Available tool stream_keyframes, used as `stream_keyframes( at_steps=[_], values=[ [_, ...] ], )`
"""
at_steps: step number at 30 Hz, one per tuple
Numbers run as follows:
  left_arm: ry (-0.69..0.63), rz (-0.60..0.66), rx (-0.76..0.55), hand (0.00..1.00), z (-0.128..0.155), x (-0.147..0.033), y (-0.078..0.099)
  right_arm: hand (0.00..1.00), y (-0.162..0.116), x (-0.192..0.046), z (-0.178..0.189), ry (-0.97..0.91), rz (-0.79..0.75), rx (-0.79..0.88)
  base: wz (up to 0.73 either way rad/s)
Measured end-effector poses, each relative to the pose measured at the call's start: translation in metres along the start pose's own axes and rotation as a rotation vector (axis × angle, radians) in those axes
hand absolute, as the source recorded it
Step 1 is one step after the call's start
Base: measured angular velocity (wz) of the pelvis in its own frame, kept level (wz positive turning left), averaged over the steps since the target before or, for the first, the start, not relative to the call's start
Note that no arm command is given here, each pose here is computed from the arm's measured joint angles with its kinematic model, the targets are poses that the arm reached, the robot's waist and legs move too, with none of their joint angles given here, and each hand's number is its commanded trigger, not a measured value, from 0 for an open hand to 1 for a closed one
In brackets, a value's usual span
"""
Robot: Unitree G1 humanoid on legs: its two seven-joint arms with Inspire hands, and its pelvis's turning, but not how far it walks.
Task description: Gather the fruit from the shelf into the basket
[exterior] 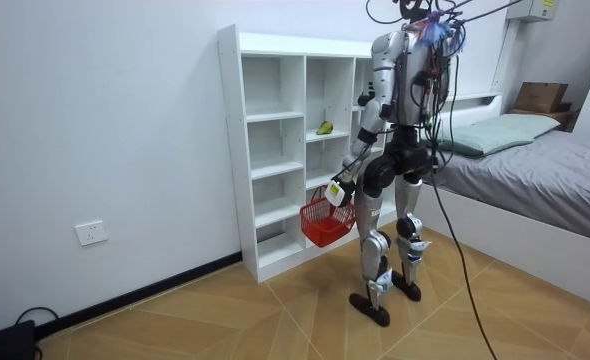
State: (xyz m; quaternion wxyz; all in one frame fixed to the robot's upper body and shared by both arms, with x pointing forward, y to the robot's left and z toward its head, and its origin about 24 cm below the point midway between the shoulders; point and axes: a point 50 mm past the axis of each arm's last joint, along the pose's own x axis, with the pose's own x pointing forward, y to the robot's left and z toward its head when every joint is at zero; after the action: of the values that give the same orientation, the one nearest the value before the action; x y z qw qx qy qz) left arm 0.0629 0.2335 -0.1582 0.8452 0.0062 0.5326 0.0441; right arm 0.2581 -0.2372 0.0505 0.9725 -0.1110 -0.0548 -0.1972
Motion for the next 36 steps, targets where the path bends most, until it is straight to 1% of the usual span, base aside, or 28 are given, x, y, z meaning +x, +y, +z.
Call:
stream_keyframes(
  at_steps=[6,13,20,25,30,36],
  values=[
    [0.001,0.0,0.003,1.0,0.001,0.0,0.0,0.0,0.001,0.002,0.0,0.004,0.001,-0.002,0.02],
    [-0.004,-0.001,0.015,1.0,0.002,0.0,0.0,0.0,0.0,0.019,0.004,-0.009,0.001,-0.031,0.02],
    [-0.017,-0.006,0.038,1.0,0.005,0.0,0.001,0.0,-0.001,0.021,0.005,-0.023,0.041,-0.083,0.01],
    [-0.011,-0.007,0.052,1.0,0.008,0.001,0.002,0.0,-0.002,0.025,-0.008,0.036,0.066,-0.118,0.0],
    [-0.004,-0.002,0.041,1.0,0.007,0.0,0.003,0.0,-0.008,0.032,-0.007,0.046,0.083,-0.151,0.01],
    [0.011,0.005,0.026,1.0,0.006,0.0,0.005,0.0,-0.009,0.03,-0.016,0.096,0.106,-0.164,0.02]
  ],
)
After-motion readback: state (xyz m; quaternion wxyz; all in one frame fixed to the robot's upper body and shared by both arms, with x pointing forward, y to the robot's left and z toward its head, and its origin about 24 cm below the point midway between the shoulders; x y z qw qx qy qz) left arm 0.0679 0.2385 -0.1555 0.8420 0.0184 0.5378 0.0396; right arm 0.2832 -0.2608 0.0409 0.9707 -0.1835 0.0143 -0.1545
